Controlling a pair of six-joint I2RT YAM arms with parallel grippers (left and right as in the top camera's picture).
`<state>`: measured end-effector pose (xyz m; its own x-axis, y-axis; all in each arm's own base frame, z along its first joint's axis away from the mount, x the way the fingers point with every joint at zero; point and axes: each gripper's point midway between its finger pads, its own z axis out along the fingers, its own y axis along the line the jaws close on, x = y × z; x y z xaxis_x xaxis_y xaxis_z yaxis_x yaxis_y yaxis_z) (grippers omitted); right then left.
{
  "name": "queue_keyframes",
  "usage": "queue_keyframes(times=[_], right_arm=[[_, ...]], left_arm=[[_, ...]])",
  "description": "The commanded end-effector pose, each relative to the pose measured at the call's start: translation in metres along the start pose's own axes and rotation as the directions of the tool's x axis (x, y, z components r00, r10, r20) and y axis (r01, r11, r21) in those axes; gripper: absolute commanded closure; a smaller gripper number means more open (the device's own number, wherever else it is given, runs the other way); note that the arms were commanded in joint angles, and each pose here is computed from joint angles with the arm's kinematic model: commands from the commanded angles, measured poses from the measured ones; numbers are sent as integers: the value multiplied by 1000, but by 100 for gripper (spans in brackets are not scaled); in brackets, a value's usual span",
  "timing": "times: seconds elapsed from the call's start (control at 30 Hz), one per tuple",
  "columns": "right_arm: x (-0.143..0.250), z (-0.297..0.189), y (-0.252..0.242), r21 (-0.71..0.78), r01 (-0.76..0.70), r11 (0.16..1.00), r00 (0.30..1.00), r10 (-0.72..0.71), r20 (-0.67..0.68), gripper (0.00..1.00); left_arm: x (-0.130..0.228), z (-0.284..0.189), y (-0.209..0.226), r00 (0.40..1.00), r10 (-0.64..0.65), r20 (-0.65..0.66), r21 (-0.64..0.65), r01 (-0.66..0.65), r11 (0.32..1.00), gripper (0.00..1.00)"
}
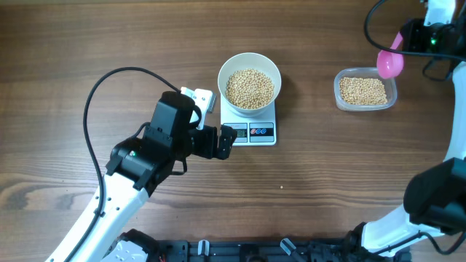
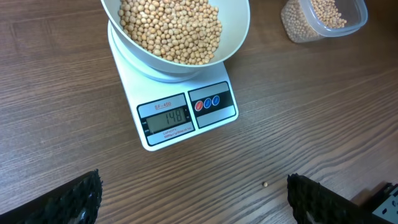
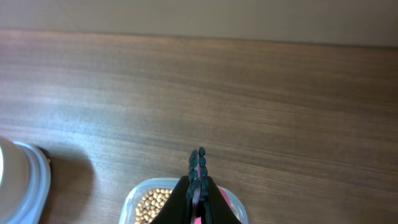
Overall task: Scoop item into bowl and weigh 150g on scale
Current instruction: 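Lower the scoop into the tub and empty the soybeans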
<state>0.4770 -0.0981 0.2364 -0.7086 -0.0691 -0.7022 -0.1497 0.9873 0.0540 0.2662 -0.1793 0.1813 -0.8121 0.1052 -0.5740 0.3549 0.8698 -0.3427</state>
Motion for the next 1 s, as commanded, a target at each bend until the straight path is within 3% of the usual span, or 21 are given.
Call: queue_keyframes(times=[0.0,0.23,0.57,0.97], right_arm=[[10,24,12,-36,50,998,997,-52,-53,96],[27,38,34,-89,49,995,989,-60,-134,96],[63,50,23,-19,39,999,969,-42,-242,96],[71,71,13,90,-106,990,971,122,-204,96]], left_arm=[[0,2,-1,1000,9,-3,1,-9,1000,0],[0,2,-1,1000,9,-3,1,-9,1000,0],[0,2,-1,1000,9,-3,1,-9,1000,0],[0,2,-1,1000,9,-3,1,-9,1000,0]])
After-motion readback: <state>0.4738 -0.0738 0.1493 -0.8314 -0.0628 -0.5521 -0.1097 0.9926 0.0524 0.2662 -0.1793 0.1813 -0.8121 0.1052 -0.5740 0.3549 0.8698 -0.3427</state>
